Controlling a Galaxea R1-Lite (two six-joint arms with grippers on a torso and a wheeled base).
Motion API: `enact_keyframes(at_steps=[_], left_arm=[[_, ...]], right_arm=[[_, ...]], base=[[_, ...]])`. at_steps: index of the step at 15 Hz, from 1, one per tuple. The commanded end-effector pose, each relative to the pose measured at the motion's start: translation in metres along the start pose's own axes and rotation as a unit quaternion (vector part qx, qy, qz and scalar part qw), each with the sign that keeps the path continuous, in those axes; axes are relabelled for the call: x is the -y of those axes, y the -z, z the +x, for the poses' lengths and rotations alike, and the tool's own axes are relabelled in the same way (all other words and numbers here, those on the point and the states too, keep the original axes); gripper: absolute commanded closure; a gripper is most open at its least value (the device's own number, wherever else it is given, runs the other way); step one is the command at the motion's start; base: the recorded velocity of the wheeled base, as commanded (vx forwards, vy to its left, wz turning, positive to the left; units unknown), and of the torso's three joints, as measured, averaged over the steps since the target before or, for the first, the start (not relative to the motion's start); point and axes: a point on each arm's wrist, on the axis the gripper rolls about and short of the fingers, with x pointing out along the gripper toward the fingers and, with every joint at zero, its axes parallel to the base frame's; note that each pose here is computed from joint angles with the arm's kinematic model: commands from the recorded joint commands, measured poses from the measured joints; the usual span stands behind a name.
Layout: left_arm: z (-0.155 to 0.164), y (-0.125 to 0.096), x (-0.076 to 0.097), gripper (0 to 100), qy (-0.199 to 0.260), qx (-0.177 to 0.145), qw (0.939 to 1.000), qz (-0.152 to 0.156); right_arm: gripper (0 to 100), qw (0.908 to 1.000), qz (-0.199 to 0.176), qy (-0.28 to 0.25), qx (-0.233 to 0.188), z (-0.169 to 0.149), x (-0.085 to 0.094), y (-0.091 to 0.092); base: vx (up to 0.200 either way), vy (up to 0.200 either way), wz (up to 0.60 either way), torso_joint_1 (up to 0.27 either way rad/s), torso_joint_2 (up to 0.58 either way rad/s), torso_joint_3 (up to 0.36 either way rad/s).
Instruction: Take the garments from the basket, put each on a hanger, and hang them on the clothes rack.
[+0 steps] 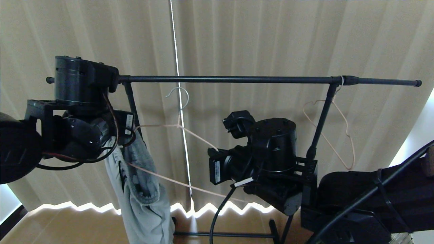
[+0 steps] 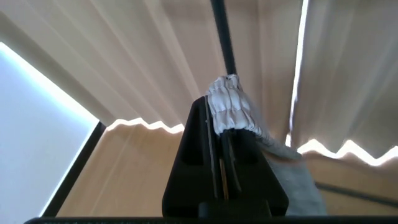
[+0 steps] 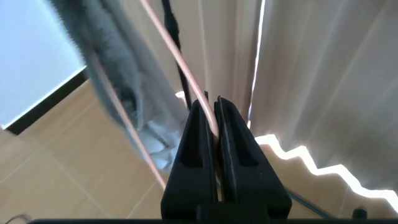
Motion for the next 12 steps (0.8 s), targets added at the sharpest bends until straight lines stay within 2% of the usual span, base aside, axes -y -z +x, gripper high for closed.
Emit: enact_keyframes(at_steps=[1,5,9,12], left_arm=[[-0.019,0.003,-0.006,100,0.015,0.008,0.9999,0.003],[-0.034,0.006,0.001,100,0.041,0.016,0.9990,0.009],[-0.053,0.003,0.019,100,0.087,0.035,0.9956,0.005],[-0.059,-0.007,0.025,100,0.103,0.047,0.9934,-0.019]], right_arm=[[100,0.9999,0.004,0.012,0.010,0.009,0.002,-0.004],[100,0.9998,0.005,0.013,0.015,0.009,0.002,-0.006],[100,0.9996,0.009,0.008,0.025,0.011,-0.001,-0.012],[100,0.9996,0.010,0.007,0.025,0.011,-0.001,-0.012]], base=[[0.000,0.000,0.00,0.000,0.00,0.000],[0.000,0.000,0.00,0.000,0.00,0.000],[0.000,0.000,0.00,0.000,0.00,0.000],[0.000,0.000,0.00,0.000,0.00,0.000]])
